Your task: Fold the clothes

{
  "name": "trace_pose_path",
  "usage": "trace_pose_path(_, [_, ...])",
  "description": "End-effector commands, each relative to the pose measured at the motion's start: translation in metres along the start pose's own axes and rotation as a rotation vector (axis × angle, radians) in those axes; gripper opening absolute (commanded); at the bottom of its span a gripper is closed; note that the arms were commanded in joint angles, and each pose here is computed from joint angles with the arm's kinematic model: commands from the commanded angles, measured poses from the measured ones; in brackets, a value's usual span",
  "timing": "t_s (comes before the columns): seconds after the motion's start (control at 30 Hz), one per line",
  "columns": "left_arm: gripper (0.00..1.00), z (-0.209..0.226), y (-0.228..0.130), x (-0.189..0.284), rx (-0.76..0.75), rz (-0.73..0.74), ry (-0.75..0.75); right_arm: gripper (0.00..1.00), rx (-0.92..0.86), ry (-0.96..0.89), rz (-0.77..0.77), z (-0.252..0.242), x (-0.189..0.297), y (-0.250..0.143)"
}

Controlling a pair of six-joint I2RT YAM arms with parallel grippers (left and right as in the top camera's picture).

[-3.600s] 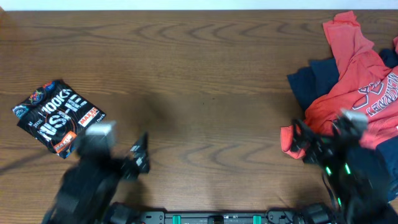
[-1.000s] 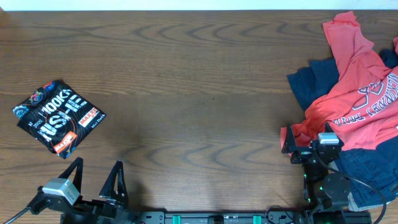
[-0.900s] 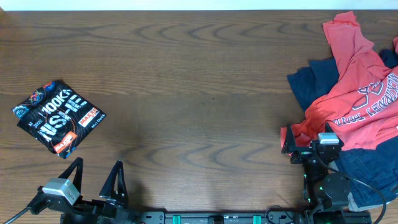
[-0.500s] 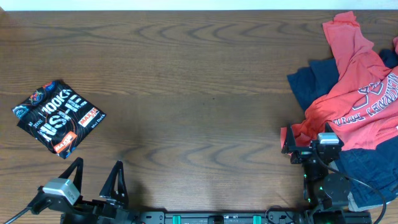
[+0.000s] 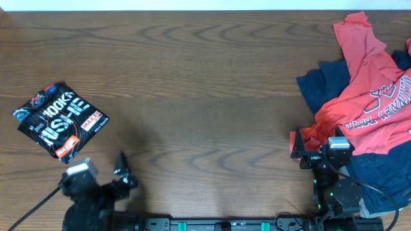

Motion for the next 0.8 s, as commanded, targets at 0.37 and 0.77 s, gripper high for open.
trace_pose_path(0.37, [0.98,-0.009,-0.057,-0.092,0.061,-0.198,0.008,0.99,0.014,-0.006,0.003,-0.001,0.0,-0.001])
trace_pose_path(0.77, [0.98,-0.01,-0.06,-0.096,0.068,-0.229,0.005,0.99,0.014,-0.006,0.003,-0.001,0.0,-0.001])
Point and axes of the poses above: each gripper's point midway between its finger pads, its own x axis back along the fingers, its own z axis along the line the jaws close on, y = z × x, the point moved 10 cm from there along x, back along the fingers, and after that the axes turned 12 degrees about -x, right-handed, at the moved point
